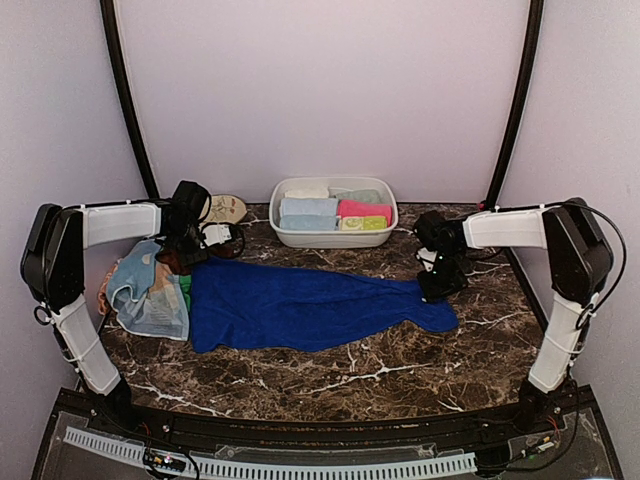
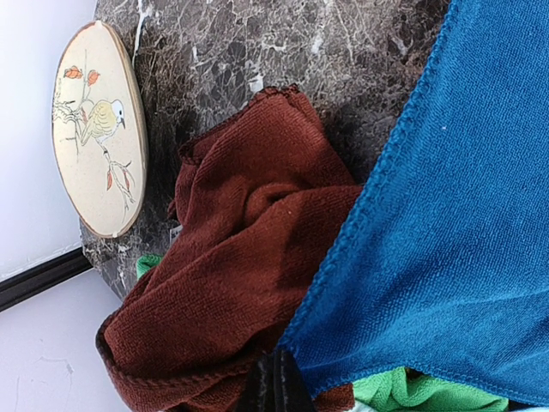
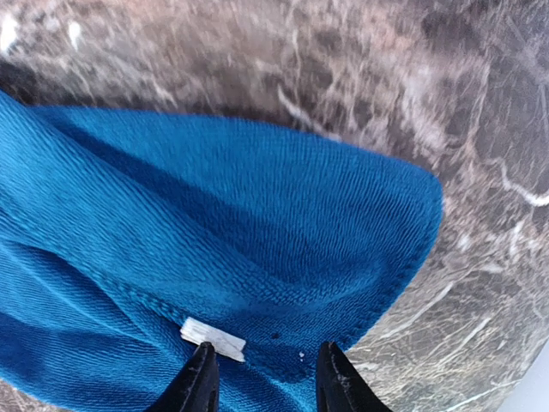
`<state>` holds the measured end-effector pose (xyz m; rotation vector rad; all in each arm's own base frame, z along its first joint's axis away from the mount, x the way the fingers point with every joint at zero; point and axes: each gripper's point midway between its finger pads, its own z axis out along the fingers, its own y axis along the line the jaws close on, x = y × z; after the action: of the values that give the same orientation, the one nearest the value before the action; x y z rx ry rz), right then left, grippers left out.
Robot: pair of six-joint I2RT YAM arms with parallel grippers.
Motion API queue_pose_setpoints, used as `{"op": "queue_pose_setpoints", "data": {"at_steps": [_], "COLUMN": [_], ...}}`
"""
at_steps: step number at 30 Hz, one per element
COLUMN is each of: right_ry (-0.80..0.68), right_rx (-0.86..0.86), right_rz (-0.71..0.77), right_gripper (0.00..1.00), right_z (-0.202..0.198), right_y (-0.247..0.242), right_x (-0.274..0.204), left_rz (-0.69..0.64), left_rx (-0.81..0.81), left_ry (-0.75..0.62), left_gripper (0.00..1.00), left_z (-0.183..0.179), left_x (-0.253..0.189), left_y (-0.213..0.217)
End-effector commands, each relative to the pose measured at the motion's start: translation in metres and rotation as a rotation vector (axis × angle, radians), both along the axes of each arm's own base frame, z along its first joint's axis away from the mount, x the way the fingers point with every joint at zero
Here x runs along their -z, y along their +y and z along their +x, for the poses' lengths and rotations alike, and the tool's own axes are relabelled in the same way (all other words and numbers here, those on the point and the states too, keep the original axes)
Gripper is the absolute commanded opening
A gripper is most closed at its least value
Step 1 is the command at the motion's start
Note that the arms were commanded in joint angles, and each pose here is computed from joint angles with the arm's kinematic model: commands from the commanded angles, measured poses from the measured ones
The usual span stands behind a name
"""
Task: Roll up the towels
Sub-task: Flatten out the towel at the center of the board.
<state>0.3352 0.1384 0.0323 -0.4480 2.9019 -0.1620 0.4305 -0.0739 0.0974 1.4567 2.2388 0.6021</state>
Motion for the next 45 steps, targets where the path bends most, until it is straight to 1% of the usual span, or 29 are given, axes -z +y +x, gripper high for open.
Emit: {"op": "queue_pose_setpoints", "data": {"at_steps": [1,9,14,16,19,21,28,34,39,41,42,43,44,45], "right_ry": [0.012,-0.007,-0.002,-0.009,-0.027,-0.045,-0.119,-0.225,-0.243,-0.212,-0.207,-0.195,-0.178,-0.17], "right_rx": [0.002,0.007,0.014,0.021,0.038,0.054,0.104,0.174,0.166,0.108,0.077,0.047,0.026,0.016], "right_rz": [-0.034,-0.052,-0.041,-0.036,-0.024,-0.018,-0.026,0.0,0.015,0.059,0.055,0.04,0.037,0.034], "right_gripper": [0.39,0.39,0.32,0.25,0.09,0.01,0.0,0.0,0.0,0.0,0.17,0.38,0.56,0.62], "right_z": [-0.005,-0.004,-0.005,-0.003,0.001,0.006,0.018,0.031,0.032,0.028,0.024,0.019,0.014,0.011], "right_y": [-0.005,-0.009,-0.009,-0.009,-0.009,-0.01,-0.023,-0.04,-0.038,-0.025,-0.021,-0.018,-0.014,-0.012], "right_x": [0.01,0.008,0.012,0.012,0.008,0.001,-0.026,-0.059,-0.065,-0.061,-0.059,-0.055,-0.05,-0.048], "left_rz": [0.008,0.01,0.011,0.014,0.018,0.019,0.017,0.012,0.008,0.009,0.01,0.011,0.012,0.012], "left_rx": [-0.003,-0.008,-0.009,-0.01,-0.009,-0.009,-0.011,-0.015,-0.018,-0.019,-0.019,-0.019,-0.018,-0.018], "left_ry": [-0.015,-0.012,-0.016,-0.012,-0.014,-0.016,-0.026,-0.037,-0.035,-0.028,-0.027,-0.028,-0.028,-0.031], "left_gripper": [0.0,0.0,0.0,0.0,0.0,0.0,0.0,0.0,0.0,0.0,0.0,0.0,0.0,0.0], "left_z": [-0.001,-0.002,-0.001,-0.002,-0.002,-0.001,0.003,0.005,0.005,0.003,0.003,0.003,0.003,0.004], "left_x": [-0.014,-0.014,-0.015,-0.014,-0.014,-0.014,-0.019,-0.023,-0.023,-0.021,-0.021,-0.021,-0.021,-0.021], "left_y": [0.003,0.004,0.004,0.004,0.005,0.005,0.004,0.003,0.003,0.004,0.004,0.004,0.004,0.004]}}
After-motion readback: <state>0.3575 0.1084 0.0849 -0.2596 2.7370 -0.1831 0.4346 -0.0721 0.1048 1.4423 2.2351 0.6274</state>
